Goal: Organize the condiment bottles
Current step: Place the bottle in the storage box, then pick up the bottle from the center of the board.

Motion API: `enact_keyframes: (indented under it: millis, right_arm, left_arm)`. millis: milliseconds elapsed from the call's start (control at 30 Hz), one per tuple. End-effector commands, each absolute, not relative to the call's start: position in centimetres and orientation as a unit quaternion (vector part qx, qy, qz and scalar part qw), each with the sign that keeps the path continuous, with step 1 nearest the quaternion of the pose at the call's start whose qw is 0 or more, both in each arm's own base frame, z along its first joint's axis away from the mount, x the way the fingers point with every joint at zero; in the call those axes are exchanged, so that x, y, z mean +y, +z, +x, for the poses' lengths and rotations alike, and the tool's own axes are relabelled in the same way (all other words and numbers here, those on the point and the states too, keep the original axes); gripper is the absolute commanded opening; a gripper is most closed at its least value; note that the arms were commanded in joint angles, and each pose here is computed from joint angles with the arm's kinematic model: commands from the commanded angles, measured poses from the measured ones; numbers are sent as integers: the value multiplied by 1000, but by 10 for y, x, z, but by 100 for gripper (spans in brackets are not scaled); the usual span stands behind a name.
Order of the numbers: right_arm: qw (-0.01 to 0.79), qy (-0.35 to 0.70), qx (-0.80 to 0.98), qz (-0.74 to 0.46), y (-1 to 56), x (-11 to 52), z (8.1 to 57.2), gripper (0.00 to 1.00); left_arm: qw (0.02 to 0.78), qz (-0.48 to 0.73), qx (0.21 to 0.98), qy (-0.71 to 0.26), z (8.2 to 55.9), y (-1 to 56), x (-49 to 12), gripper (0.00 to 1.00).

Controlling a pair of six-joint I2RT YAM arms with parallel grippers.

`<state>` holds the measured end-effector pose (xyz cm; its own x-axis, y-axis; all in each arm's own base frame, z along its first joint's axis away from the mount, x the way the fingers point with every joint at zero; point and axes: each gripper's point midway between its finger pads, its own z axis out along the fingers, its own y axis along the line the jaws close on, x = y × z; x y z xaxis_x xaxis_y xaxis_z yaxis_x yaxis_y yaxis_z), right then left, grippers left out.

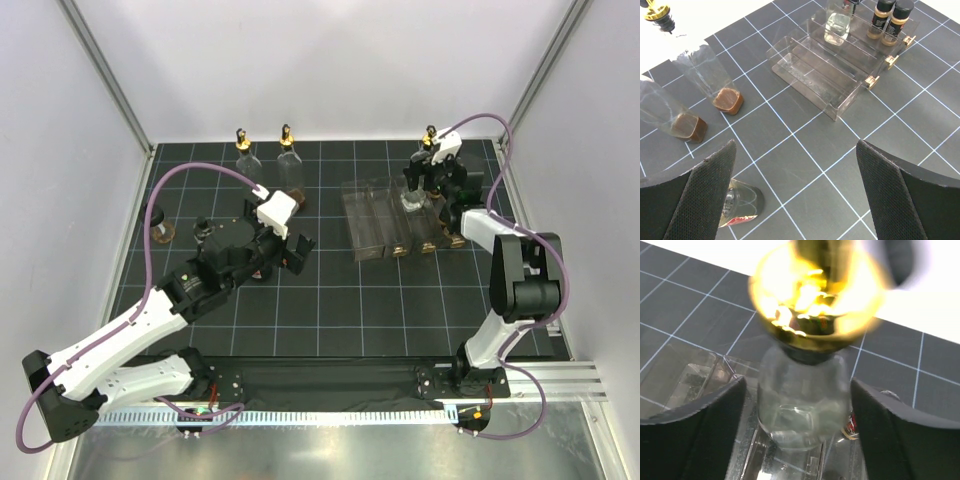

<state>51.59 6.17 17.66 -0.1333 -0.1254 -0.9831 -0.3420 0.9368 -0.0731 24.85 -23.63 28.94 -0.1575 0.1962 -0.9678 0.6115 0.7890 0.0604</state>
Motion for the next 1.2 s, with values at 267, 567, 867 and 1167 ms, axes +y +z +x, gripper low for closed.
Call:
enact_keyframes:
  millis: [267, 567, 867, 1167]
  right_arm:
    - [691, 55, 687, -218, 247, 68, 484, 99]
    - [671, 65, 700, -237, 263, 70, 438, 100]
    - [638, 53, 724, -255, 257, 65, 385, 100]
    - [602, 53, 739, -297, 251, 67, 333, 100]
  left_arm:
    - [609, 267, 722, -191, 249, 305, -238, 100]
    - [617, 260, 717, -194, 247, 312, -234, 100]
    - [616, 258, 719, -191, 248, 310, -234, 100]
    - [613, 257, 724, -186, 251, 307, -234, 100]
